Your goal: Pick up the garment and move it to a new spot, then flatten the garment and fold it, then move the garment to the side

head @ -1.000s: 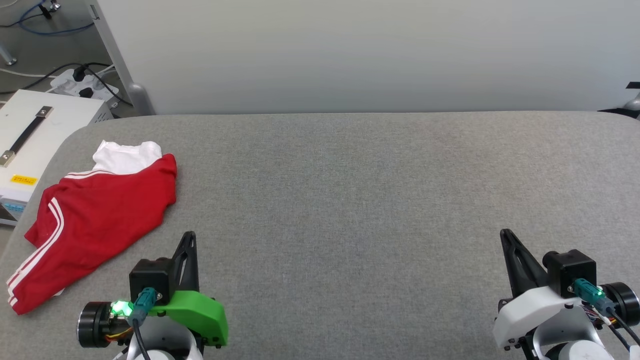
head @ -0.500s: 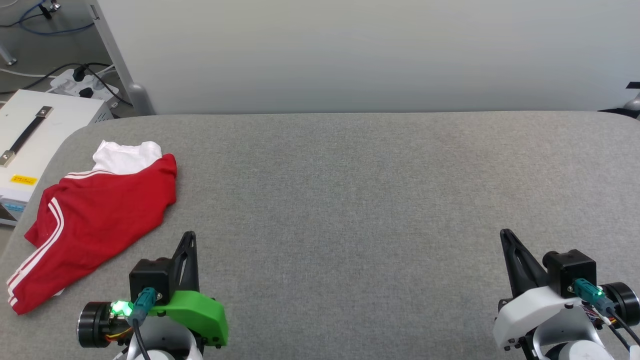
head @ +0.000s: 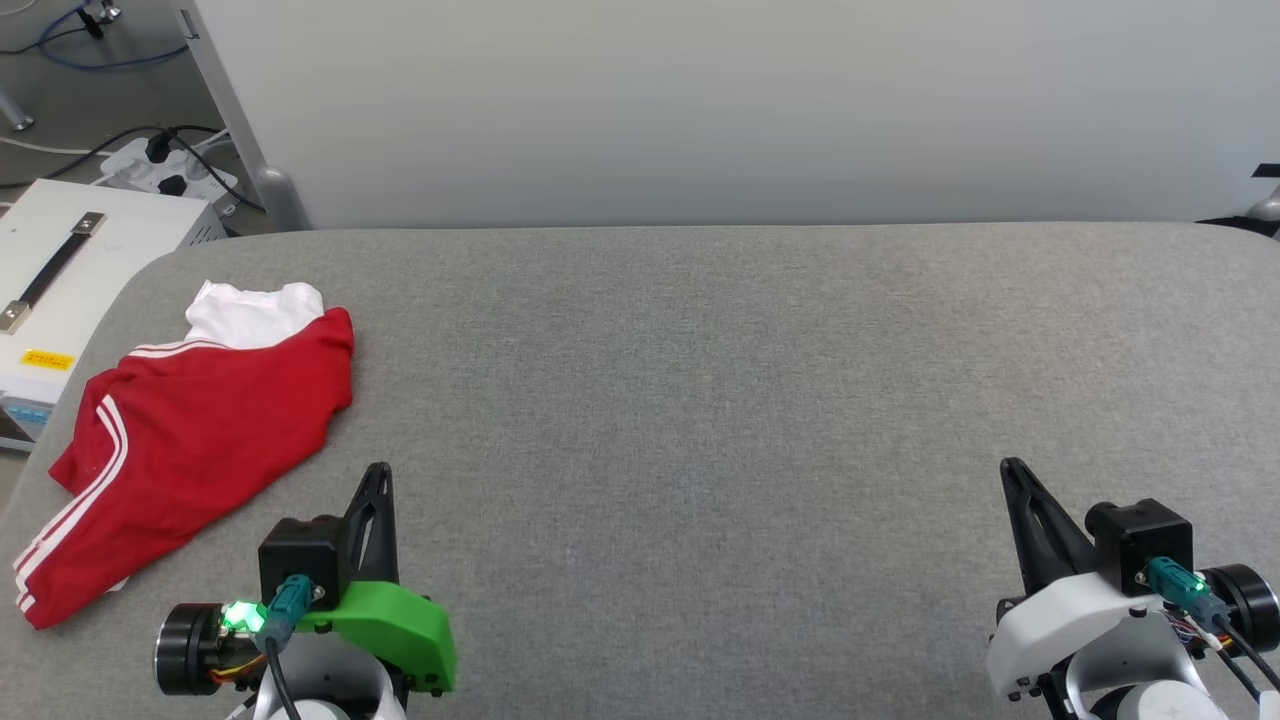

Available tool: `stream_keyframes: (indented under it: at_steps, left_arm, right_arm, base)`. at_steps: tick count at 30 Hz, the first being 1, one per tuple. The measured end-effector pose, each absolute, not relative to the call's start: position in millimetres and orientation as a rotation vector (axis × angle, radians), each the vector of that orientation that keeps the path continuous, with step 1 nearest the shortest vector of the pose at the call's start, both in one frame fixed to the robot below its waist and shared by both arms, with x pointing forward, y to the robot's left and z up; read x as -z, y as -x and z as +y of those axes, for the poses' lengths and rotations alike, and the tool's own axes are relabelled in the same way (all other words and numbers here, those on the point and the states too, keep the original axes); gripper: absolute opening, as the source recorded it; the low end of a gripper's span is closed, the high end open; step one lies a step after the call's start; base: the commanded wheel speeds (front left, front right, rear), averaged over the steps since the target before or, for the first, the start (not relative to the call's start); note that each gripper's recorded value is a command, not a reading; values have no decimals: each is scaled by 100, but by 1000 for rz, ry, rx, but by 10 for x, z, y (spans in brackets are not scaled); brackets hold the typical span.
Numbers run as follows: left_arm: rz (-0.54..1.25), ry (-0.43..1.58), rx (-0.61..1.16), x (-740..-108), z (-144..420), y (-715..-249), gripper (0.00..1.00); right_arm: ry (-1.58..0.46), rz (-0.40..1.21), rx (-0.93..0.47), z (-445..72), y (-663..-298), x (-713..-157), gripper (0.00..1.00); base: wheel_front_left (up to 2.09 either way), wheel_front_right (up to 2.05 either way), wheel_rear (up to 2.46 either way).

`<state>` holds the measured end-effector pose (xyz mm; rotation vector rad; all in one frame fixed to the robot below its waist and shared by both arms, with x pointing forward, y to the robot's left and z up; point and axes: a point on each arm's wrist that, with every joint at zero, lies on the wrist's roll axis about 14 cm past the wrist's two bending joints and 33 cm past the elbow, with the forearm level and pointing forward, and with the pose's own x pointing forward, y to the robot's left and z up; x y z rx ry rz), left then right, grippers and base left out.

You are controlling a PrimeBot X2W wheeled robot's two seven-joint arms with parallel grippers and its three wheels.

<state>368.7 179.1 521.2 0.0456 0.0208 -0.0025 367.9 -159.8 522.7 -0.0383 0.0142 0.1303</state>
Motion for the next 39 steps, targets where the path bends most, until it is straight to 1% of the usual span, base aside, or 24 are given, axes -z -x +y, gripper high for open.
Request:
stream_keyframes:
  at_steps: [16,17,39]
  left_arm:
    - [21,-46,2,-5212,1791,-3687,0]
    - [21,-45,2,-5211,1791,-3686,100]
    - [-3,-43,-5,-5235,1799,-3689,100]
  right_arm:
    - [38,14,-130,-1598,-3679,-5227,0]
    - [38,14,-130,-1599,-3679,-5227,100]
    - [4,-20,-119,-1634,-3688,-5284,100]
  base:
    - [0,0,0]
    - [0,0,0]
    - [0,0,0]
